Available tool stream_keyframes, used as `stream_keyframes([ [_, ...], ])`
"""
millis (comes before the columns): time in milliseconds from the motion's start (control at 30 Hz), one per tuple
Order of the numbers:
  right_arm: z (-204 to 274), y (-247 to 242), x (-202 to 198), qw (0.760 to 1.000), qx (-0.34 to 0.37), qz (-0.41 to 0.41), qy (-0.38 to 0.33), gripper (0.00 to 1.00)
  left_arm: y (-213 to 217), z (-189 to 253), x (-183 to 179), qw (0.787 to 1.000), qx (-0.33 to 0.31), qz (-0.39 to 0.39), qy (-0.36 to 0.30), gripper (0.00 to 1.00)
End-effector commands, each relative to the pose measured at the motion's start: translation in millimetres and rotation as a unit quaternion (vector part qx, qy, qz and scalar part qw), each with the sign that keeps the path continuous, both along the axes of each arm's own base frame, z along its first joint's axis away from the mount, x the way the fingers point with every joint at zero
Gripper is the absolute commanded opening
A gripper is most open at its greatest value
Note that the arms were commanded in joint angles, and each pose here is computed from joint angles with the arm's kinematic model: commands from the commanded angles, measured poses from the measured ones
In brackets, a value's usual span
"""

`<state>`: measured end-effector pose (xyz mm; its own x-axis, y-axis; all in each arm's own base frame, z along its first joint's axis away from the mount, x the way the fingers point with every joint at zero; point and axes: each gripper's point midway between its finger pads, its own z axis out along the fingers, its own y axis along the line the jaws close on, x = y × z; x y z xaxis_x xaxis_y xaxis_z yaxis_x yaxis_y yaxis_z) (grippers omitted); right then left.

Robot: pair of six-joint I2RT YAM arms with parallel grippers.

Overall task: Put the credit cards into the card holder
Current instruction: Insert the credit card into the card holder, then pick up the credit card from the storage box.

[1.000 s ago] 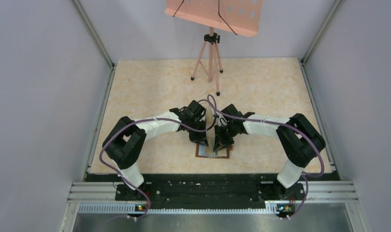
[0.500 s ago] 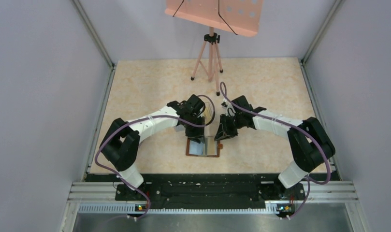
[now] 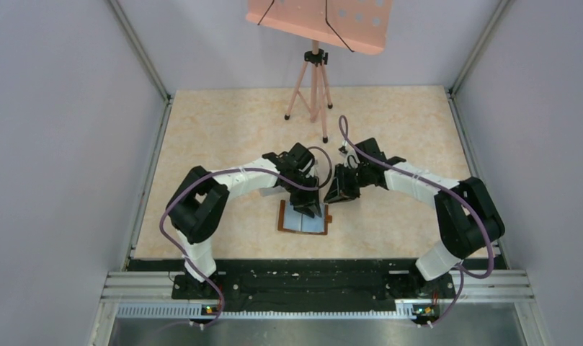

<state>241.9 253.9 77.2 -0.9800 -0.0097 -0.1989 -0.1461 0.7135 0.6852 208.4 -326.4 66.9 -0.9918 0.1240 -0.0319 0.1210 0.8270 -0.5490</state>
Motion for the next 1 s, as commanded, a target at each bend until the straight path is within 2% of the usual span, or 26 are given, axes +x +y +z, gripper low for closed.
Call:
stream_keyframes([
  [0,22.2,-2.2,11.8,0.999,0.02,-0.007,-0.032,0.27,-28.2,6.0,4.4,0.998,-0.064,-0.015,0.005,0.36],
  [100,25.6,-5.4,15.6,0.999,0.011,-0.007,-0.039,0.38,-38.9,14.7,10.5,0.995,-0.093,-0.022,-0.008,0.36],
  [300,37.8,-3.0,30.7,0.998,0.006,-0.011,-0.061,0.55,-42.3,57.1,37.9,0.988,-0.119,-0.029,-0.097,0.37],
  [500,49.9,11.3,59.8,0.997,0.007,0.001,-0.071,0.59,-14.9,93.4,72.7,0.975,-0.157,0.019,-0.153,0.38],
  [667,66.0,29.2,93.0,0.996,0.015,0.017,-0.085,0.59,40.7,104.3,105.8,0.963,-0.187,0.11,-0.16,0.4],
  [833,65.3,58.1,118.6,0.996,0.019,0.047,-0.078,0.58,97.3,90.4,127.2,0.959,-0.148,0.185,-0.152,0.41],
  [967,56.1,86.1,127.7,0.994,0.016,0.077,-0.07,0.55,141.2,61.6,129.0,0.967,-0.025,0.211,-0.137,0.41],
])
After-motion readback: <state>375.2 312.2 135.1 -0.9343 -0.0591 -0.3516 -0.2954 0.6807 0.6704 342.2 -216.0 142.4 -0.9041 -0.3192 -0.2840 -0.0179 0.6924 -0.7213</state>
